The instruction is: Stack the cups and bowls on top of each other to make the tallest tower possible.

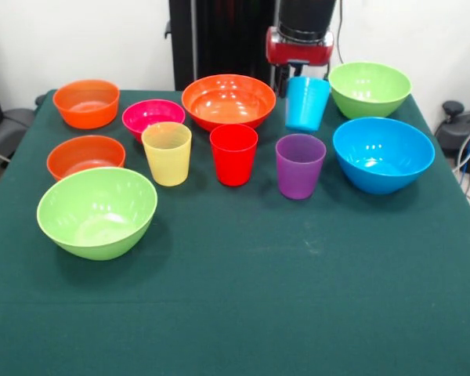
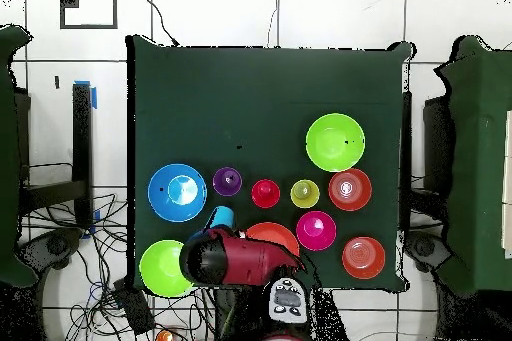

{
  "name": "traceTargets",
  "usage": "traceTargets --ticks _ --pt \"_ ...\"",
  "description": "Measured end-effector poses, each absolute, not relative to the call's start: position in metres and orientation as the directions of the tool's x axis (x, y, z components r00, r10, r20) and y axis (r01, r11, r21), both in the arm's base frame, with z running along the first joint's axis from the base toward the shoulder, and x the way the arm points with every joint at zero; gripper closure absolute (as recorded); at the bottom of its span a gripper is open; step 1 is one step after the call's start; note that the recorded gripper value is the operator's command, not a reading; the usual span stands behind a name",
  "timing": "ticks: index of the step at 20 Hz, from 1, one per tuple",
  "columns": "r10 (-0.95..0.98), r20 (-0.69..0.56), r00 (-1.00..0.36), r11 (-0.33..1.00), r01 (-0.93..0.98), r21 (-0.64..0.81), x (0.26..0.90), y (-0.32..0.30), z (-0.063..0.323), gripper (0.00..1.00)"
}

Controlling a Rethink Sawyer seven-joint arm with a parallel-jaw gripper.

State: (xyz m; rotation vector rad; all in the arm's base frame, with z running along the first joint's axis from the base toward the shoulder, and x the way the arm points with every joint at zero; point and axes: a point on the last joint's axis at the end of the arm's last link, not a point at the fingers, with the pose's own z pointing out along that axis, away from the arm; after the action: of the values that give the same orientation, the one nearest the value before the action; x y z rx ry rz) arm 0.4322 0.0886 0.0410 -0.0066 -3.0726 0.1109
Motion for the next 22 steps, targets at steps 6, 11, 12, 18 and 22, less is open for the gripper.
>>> traceTargets --ticks 6,11,12,18,22 --pt "-0.022 0.184 -0.983 0.994 -0.041 -0.099 0.434 0.102 0.067 1.0" --pt "-0.034 0.317 -0.948 0.993 -0.068 -0.097 0.433 0.115 0.083 1.0" --pt "-0.036 0.337 -0.941 0.993 -0.073 -0.096 0.433 0.117 0.085 1.0" --pt "-0.047 0.435 -0.899 0.991 -0.095 -0.09 0.438 0.128 0.092 1.0" --pt "-0.047 0.476 -0.878 0.99 -0.103 -0.092 0.456 0.13 0.089 1.0"
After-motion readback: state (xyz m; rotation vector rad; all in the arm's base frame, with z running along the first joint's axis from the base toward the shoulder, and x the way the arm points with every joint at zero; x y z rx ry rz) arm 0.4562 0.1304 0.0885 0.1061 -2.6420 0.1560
